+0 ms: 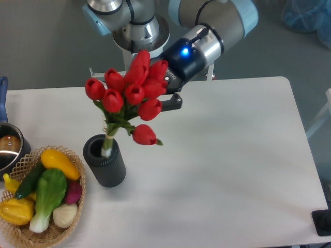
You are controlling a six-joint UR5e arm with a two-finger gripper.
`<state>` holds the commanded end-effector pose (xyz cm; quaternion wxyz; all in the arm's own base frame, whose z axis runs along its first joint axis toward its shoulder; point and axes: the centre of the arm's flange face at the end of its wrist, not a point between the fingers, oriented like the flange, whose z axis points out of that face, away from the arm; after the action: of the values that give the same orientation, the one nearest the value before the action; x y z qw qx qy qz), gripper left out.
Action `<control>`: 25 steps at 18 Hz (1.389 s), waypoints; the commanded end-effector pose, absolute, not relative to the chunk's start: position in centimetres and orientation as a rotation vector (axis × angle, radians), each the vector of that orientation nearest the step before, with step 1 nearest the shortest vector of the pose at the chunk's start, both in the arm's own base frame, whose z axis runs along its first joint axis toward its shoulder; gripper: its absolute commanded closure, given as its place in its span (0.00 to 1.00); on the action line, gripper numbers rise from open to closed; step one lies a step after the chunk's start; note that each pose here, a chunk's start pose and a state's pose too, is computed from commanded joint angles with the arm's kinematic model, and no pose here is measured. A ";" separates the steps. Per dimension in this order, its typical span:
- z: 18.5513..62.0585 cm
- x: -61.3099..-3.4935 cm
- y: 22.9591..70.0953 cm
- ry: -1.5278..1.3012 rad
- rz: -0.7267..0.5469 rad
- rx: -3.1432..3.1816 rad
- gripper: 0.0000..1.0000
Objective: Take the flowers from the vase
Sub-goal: 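Carry the tulips away from the vase over the open table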
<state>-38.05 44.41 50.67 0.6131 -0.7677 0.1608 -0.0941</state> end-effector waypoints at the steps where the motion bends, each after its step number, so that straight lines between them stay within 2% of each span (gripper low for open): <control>1: 50.5 -38.8 44.0 0.377 -0.184 -1.786 0.90; 8: 48.6 -43.8 42.6 0.394 -0.032 -1.920 0.90; 10: 48.5 -45.4 41.0 0.337 -0.003 -1.967 0.98; 13: 48.6 -47.4 39.0 0.297 0.040 -1.992 1.00; 19: 48.1 -49.1 37.8 0.274 0.137 -2.151 1.00; 23: 47.2 -49.7 37.0 0.371 0.324 -2.427 1.00; 25: 46.7 -48.6 38.2 0.407 0.310 -2.475 1.00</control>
<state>-48.63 38.17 46.68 0.3023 -0.9335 0.1536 0.1171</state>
